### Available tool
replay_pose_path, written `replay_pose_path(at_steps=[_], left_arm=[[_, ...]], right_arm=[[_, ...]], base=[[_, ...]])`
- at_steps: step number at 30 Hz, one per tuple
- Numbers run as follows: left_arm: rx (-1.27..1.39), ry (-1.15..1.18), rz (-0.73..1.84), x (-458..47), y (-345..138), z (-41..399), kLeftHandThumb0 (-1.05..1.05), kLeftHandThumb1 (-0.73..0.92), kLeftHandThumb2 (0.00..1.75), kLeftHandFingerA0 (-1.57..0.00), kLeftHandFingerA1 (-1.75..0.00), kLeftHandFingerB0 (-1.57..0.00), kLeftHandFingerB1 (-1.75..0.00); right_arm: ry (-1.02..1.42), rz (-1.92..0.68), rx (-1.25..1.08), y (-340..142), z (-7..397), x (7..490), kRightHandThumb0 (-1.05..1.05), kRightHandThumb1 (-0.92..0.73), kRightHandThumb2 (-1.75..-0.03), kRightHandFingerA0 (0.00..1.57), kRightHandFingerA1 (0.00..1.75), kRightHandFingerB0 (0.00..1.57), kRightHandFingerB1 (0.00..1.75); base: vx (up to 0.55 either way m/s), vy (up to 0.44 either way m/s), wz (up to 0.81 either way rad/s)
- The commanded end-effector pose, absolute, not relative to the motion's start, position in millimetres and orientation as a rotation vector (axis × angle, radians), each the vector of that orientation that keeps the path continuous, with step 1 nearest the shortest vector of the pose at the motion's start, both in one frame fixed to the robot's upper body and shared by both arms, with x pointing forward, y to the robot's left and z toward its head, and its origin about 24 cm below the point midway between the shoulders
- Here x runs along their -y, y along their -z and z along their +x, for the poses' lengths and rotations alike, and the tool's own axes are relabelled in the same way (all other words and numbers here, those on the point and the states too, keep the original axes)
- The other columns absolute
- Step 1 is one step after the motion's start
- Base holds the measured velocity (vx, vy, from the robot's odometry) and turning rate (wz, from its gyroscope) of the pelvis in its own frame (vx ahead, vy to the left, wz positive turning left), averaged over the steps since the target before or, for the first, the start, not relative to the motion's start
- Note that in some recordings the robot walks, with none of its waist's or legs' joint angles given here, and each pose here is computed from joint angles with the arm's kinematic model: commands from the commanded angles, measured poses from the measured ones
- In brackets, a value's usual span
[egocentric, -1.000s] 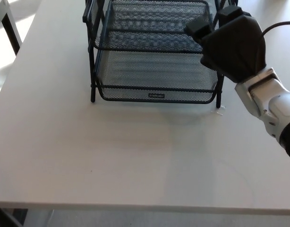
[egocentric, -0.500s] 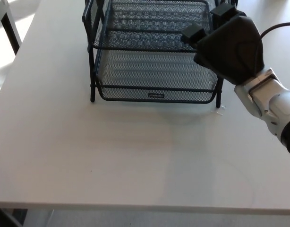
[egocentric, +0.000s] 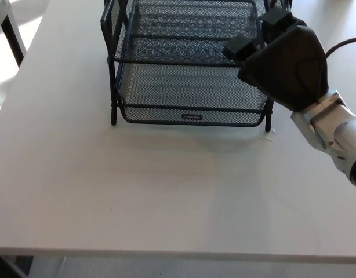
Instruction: The robot uses its right hand to grab the drawer kept on the middle of the desk and pull it out towards the robot
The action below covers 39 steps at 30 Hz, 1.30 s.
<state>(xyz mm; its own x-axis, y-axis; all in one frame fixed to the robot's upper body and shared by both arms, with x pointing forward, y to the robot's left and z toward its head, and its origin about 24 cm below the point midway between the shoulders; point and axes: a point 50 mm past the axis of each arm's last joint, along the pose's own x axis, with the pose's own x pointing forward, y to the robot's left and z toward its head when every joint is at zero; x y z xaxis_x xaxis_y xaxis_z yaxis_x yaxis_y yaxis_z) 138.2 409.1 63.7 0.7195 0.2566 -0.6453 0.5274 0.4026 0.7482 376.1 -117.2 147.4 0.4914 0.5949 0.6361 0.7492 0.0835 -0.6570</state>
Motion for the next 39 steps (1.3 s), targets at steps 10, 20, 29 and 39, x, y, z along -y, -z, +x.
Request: replay_pose_path(at_steps=[10, 20, 29, 39], left_arm=[[-0.793, 0.260, 1.276, -412.3, -62.9, 139.5, -0.34, 0.74, 0.62, -0.53, -0.92, -0.52, -0.56], [-0.795, 0.242, 1.248, -412.8, -60.4, 137.3, -0.37, 0.73, 0.61, -0.57, -0.90, -0.52, -0.53], [-0.787, 0.266, 1.254, -412.7, -60.8, 135.9, -0.36, 0.74, 0.62, -0.55, -0.88, -0.52, -0.57], [-0.824, 0.181, 1.149, -417.9, -57.6, 134.0, -0.38, 0.79, 0.63, -0.56, -0.90, -0.56, -0.57]], right_arm=[[0.211, -1.498, 1.300, -129.3, 342.0, 134.1, -0.55, -0.52, -0.57, 0.84, 1.26, 0.93, 0.60], [0.223, -1.441, 1.293, -118.3, 313.6, 140.6, -0.52, -0.52, -0.59, 0.81, 1.27, 0.92, 0.63], [0.241, -1.456, 1.272, -114.0, 300.8, 146.2, -0.54, -0.51, -0.58, 0.82, 1.29, 0.93, 0.61], [0.254, -1.442, 1.259, -115.3, 301.7, 144.1, -0.55, -0.51, -0.56, 0.88, 1.21, 0.94, 0.63]], base=[[0.00, 0.000, 0.00], [0.00, 0.000, 0.00], [0.00, 0.000, 0.00], [0.00, 0.000, 0.00]])
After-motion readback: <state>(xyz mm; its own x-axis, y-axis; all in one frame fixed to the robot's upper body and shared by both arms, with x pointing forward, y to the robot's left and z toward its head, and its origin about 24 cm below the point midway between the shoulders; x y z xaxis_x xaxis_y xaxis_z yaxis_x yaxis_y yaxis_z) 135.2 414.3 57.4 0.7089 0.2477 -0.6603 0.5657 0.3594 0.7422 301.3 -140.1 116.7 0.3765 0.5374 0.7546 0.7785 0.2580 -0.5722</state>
